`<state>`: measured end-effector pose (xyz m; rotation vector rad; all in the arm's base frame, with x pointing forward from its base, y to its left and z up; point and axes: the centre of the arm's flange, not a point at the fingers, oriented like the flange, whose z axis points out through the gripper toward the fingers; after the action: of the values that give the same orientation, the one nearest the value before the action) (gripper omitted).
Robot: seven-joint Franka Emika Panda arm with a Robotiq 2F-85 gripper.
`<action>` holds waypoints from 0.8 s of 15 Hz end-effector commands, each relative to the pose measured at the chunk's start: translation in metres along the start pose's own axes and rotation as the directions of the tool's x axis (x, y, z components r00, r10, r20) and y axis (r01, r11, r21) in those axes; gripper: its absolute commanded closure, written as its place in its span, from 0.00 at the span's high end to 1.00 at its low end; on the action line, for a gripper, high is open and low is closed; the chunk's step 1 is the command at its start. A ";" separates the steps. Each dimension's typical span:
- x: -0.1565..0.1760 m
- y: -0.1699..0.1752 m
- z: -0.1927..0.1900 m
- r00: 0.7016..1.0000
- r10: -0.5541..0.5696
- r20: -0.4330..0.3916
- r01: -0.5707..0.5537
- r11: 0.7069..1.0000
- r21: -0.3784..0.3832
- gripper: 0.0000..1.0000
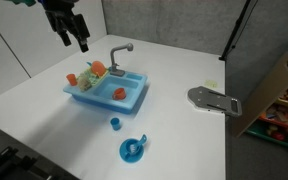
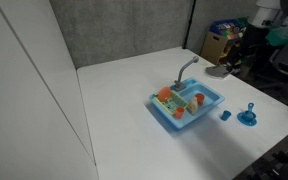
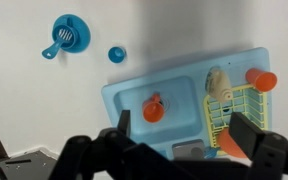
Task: Move the toy bottle from the table to the sink
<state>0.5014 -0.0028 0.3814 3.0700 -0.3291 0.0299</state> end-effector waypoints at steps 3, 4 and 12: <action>-0.041 0.023 -0.057 0.999 -0.044 0.024 0.044 0.999 0.005 1.00; -0.047 0.026 -0.066 0.999 -0.044 0.029 0.044 0.999 0.002 1.00; -0.087 0.048 -0.147 0.996 -0.034 0.081 0.033 0.999 0.016 1.00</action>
<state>0.4211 -0.0159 0.4952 3.0705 -0.3115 -0.0678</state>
